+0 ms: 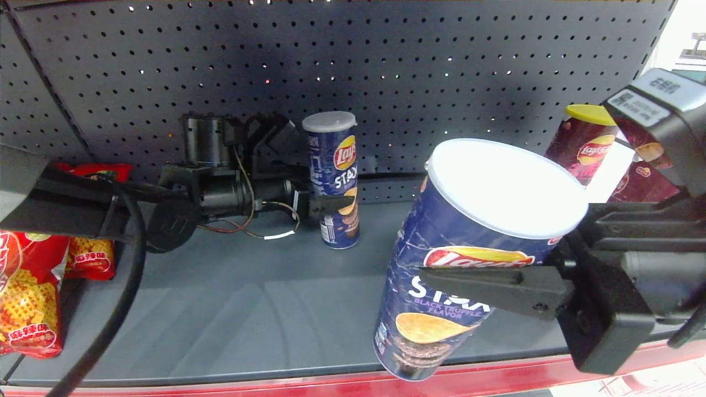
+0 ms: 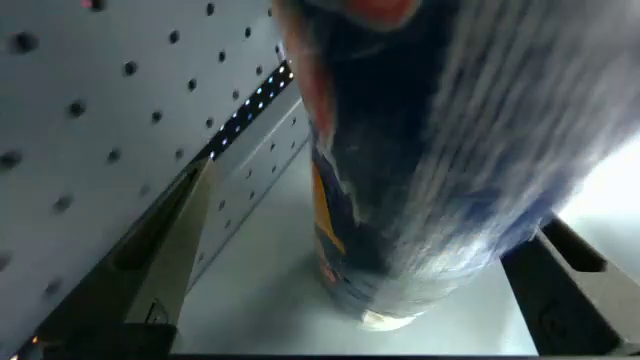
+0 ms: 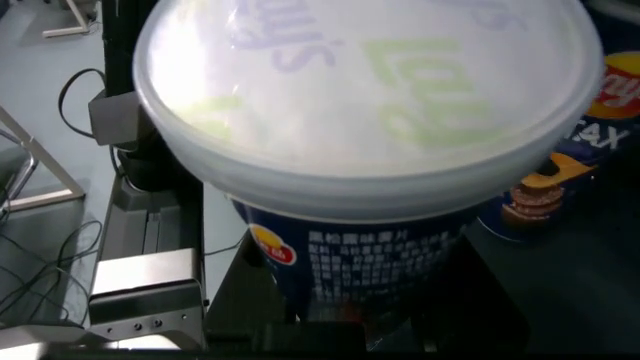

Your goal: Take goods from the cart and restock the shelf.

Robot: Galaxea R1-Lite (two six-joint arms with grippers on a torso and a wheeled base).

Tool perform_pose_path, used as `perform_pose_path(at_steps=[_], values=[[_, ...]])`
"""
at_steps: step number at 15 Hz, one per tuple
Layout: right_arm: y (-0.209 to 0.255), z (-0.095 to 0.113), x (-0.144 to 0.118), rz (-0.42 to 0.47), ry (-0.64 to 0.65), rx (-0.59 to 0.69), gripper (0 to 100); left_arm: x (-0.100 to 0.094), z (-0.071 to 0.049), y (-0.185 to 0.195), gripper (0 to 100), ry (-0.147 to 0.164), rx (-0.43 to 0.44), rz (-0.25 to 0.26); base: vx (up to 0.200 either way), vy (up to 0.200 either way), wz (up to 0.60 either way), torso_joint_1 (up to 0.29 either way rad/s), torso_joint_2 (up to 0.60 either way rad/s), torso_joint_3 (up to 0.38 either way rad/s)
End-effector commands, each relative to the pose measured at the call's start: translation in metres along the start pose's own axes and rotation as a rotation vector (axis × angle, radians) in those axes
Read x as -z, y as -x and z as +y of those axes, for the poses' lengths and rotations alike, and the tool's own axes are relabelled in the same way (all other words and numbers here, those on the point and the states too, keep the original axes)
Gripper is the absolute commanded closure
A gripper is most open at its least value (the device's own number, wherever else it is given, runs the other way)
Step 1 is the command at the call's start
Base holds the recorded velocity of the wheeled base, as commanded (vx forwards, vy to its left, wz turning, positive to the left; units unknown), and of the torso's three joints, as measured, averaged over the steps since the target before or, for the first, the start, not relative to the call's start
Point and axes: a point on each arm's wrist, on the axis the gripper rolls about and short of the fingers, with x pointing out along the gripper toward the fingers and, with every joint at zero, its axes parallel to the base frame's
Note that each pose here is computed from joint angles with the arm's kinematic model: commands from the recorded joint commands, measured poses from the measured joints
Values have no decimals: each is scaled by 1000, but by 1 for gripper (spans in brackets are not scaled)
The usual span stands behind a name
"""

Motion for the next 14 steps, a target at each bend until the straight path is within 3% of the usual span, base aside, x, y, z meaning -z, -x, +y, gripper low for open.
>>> perform_pose_path(at_steps=[1,5,6,9,12,14], values=[[0,-1,1,4,-3,4,100,6,1,-19,0,0,16,2,0,0,0,0,0,0],[2,0,1,0,1,6,100,3,-6,-31,0,-5,-4,-1,0,0,0,0,0,0],[3,0,0,-2,2,6,100,2,-7,-31,100,-7,-8,-3,0,0,0,0,0,0],[4,-1,0,-1,1,13,100,-4,-9,-25,100,-13,-20,-12,0,0,0,0,0,0],[3,-2,-1,-3,1,16,100,-13,-24,3,100,-18,-21,-17,0,0,0,0,0,0],[3,-4,0,2,-2,24,100,-20,-47,32,100,-25,-4,-26,0,0,0,0,0,0]])
